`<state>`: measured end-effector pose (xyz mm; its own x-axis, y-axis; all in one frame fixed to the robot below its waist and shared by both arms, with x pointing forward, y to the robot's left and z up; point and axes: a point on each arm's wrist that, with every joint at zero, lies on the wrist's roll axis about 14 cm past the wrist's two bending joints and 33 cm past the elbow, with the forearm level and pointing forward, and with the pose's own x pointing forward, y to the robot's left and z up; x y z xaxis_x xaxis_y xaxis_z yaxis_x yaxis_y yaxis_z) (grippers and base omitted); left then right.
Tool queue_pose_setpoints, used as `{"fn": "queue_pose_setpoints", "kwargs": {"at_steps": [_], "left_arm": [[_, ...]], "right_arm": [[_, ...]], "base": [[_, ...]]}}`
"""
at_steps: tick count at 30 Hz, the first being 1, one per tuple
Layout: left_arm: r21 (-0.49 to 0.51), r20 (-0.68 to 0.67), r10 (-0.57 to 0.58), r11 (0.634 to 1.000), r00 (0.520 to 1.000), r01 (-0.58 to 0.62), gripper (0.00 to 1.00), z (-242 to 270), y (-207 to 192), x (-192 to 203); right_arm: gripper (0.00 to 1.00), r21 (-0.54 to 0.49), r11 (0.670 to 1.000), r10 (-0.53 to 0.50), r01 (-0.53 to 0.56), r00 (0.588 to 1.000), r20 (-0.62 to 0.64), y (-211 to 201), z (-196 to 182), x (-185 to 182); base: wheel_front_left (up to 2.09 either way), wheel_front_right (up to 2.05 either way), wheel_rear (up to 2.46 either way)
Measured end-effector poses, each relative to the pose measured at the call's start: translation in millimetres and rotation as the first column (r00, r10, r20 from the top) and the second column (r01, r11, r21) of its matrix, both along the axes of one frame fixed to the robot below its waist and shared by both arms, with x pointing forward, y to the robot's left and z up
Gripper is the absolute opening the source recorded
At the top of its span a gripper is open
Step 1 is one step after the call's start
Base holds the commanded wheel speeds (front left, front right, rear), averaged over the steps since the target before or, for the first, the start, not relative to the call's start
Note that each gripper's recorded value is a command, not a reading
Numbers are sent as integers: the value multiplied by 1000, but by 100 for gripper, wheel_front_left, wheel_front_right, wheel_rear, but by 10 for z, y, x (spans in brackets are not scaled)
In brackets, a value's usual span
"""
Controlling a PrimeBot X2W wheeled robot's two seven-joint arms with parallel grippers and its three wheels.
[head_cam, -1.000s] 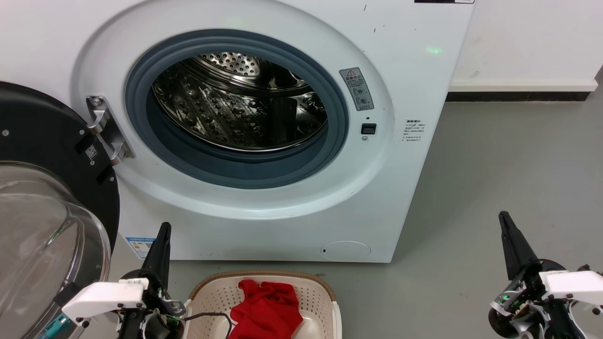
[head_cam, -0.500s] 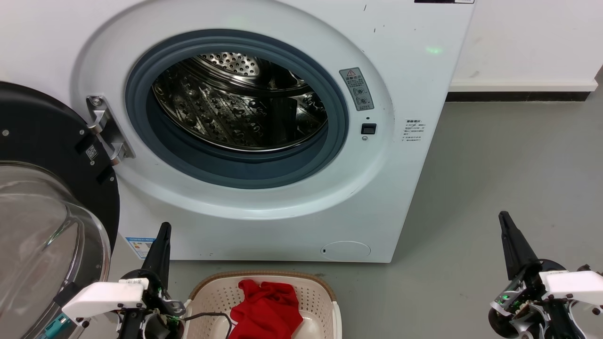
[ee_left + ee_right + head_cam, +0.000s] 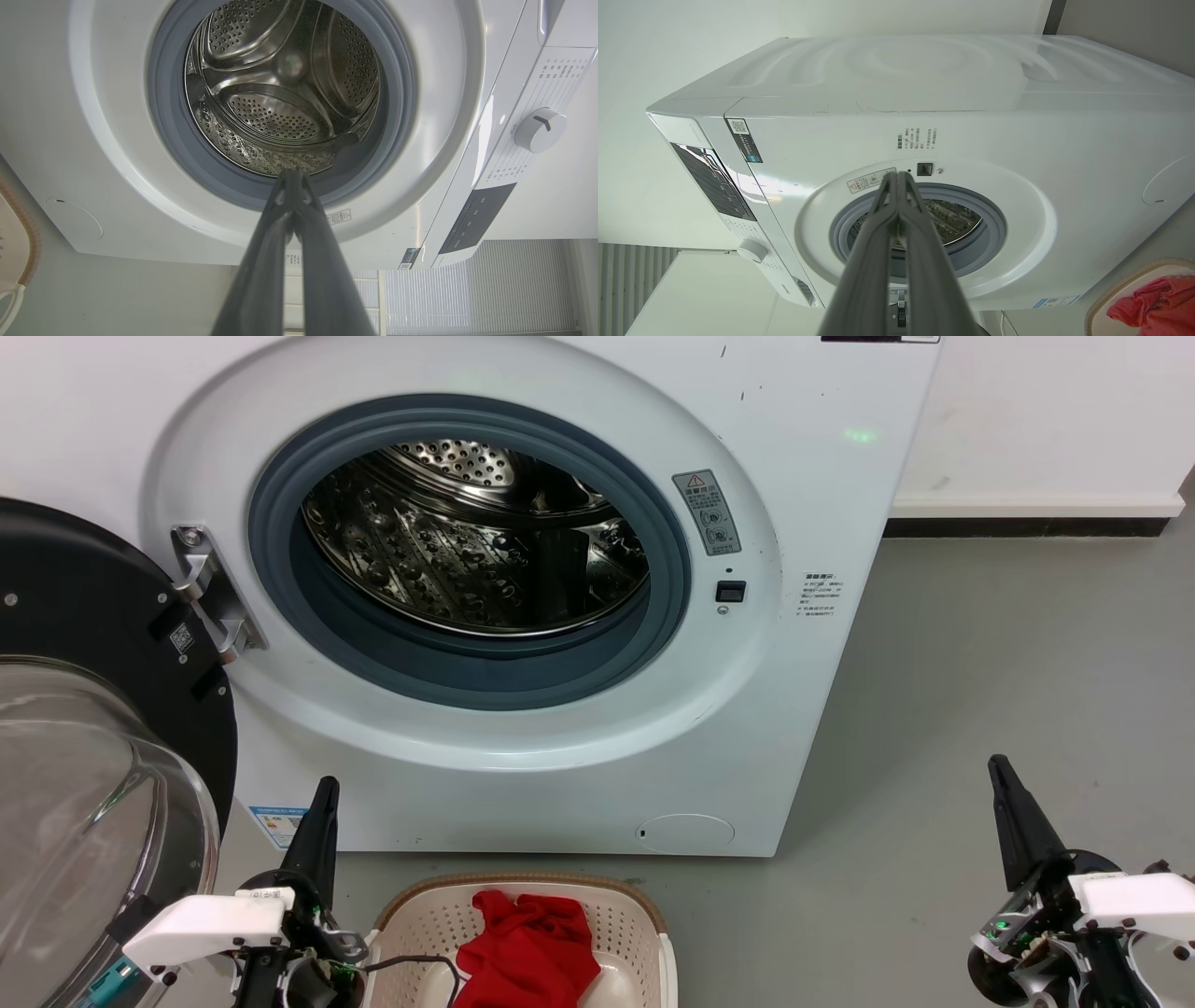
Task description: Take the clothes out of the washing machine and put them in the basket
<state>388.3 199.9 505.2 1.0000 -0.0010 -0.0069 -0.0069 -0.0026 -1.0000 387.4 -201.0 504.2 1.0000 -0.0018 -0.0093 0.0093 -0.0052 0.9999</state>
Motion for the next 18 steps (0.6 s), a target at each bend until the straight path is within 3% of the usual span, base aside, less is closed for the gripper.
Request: {"fn": "queue_pose_setpoints", "kwargs": {"at_steps": [18], "left_arm": [[0,0,0,1000,1000,0,0,0,0,0]], "right_arm": [[0,0,1000,1,-1,1000,0,1,1,0]], "base": [[0,0,0]]}}
